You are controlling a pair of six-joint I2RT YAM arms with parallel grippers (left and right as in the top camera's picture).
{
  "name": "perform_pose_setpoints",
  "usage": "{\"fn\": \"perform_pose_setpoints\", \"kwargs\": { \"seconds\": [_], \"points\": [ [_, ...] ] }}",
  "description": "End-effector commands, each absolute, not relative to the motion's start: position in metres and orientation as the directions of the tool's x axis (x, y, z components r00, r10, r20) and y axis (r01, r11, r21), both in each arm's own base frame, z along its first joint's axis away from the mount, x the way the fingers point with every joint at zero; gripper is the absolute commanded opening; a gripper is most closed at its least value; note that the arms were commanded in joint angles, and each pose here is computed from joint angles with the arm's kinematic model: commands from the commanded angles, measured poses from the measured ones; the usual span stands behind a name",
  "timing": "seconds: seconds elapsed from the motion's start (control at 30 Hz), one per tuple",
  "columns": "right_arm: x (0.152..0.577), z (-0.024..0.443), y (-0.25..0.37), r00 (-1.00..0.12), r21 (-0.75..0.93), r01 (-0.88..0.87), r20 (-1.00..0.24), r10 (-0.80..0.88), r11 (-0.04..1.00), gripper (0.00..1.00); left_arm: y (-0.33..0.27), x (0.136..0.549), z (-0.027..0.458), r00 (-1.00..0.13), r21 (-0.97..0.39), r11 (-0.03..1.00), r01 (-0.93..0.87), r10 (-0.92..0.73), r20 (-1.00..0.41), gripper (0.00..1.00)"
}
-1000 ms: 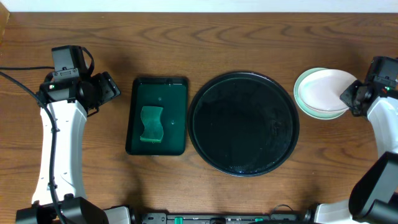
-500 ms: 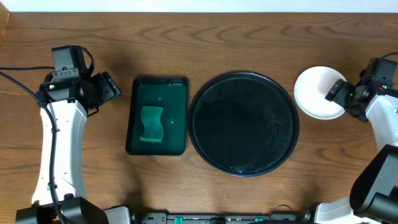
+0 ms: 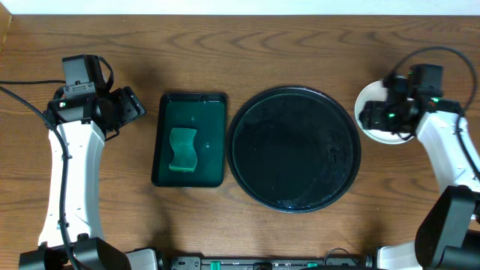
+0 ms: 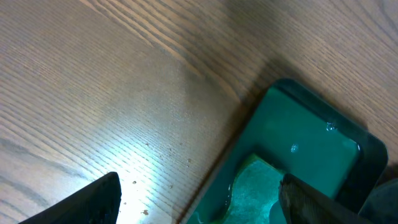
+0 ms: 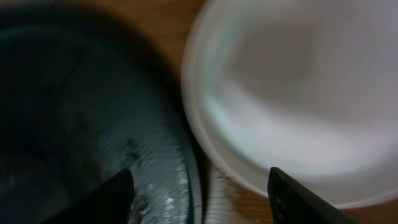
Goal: Clean dirty plates on tray and stack at the side
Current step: 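Open the right gripper and lift it off the plate stack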
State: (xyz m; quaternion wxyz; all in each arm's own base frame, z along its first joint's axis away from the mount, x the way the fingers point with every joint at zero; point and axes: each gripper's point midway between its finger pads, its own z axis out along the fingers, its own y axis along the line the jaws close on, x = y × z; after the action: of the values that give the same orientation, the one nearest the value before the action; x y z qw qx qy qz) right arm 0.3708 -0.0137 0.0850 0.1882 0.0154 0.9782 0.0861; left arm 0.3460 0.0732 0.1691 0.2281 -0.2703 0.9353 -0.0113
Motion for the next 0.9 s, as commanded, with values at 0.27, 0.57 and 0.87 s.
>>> {"fn": "perform_pose_setpoints", "kwargs": {
  "seconds": [0.27,0.57,0.87],
  "points": [
    [0.3671,0.0888,-0.0085,-0.928,0.032,-0.104,-0.362,-0.085,0.994,0.99,0.0766,0.3474,0.1749,-0.742,-0.138,0.852,-0.505,-0.510,-0.436,0.81],
    [0.3671,0.0888,-0.0085,-0.928,0.032,-0.104,-0.362,-0.085,0.994,0.99,0.0766,0.3474,0.1749,-0.742,-0.138,0.852,-0.505,-0.510,-0.436,0.81],
    [0.3671,0.0888,-0.0085,-0.928,0.032,-0.104,-0.362,-0.085,0.994,0.99,0.0766,0.3474,0.1749,-0.742,-0.138,0.852,-0.505,-0.510,-0.436,0.81]
  ]
}}
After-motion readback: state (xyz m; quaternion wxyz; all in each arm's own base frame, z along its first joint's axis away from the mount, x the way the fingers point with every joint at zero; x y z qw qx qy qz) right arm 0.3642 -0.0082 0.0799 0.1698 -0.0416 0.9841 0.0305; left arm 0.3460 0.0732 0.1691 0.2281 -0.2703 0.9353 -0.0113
